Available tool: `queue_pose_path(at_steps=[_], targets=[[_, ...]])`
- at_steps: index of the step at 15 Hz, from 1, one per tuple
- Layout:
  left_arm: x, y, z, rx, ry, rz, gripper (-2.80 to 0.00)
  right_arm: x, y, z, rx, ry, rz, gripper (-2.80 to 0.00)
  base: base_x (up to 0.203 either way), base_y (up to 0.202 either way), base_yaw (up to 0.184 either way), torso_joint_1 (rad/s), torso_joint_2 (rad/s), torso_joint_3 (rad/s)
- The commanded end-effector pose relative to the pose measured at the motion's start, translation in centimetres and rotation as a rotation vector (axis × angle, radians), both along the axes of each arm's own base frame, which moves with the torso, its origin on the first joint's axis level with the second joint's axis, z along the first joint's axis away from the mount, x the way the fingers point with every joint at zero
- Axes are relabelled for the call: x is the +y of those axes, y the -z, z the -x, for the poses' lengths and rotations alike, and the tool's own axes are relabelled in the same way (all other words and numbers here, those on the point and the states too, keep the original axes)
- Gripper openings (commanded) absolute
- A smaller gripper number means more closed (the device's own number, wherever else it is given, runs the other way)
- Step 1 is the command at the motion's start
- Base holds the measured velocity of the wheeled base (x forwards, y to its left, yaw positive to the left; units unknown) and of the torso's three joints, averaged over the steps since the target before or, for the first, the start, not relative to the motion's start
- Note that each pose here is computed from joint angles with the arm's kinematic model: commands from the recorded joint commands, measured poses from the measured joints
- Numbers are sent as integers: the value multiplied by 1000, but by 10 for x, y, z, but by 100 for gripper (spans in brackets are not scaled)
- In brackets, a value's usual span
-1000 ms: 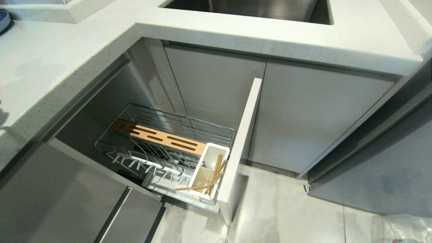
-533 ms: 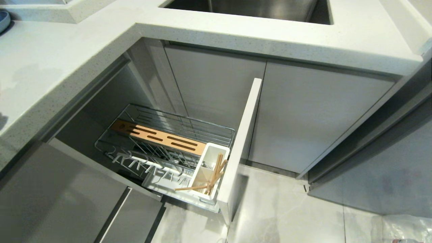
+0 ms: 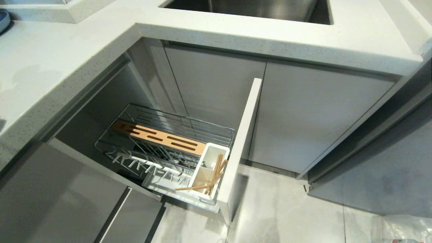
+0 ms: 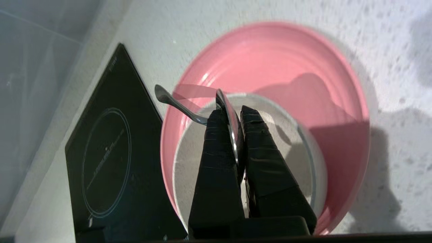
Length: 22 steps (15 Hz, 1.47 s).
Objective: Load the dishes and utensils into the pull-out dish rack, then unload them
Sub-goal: Take the spoon out of the cupboard
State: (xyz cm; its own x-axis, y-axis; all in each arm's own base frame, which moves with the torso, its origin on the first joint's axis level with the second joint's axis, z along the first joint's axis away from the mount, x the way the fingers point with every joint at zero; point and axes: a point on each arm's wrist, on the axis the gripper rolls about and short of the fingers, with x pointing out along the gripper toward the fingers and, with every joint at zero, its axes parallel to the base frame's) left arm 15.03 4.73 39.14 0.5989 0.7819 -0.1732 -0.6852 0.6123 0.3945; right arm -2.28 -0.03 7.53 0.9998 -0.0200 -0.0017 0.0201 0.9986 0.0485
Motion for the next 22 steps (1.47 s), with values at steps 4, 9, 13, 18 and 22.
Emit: queue_pose_path(at_steps=[4,9,13,18,22], targets=[[0,-8,1,-41,-3,-13,-280,0,0,0,1,0,-1,-280,0,0,0,0,0,0],[2,-5,-15,-12,4,-8,-280,0,0,0,1,0,-1,-280,0,0,0,0,0,0],[3,-5,-18,-6,4,-8,-280,0,0,0,1,0,-1,-280,0,0,0,0,0,0],[3,-4,-18,3,5,-10,-280,0,0,0,1,0,-1,-280,0,0,0,0,0,0],[3,-4,-17,3,5,-10,-280,0,0,0,1,0,-1,-280,0,0,0,0,0,0]])
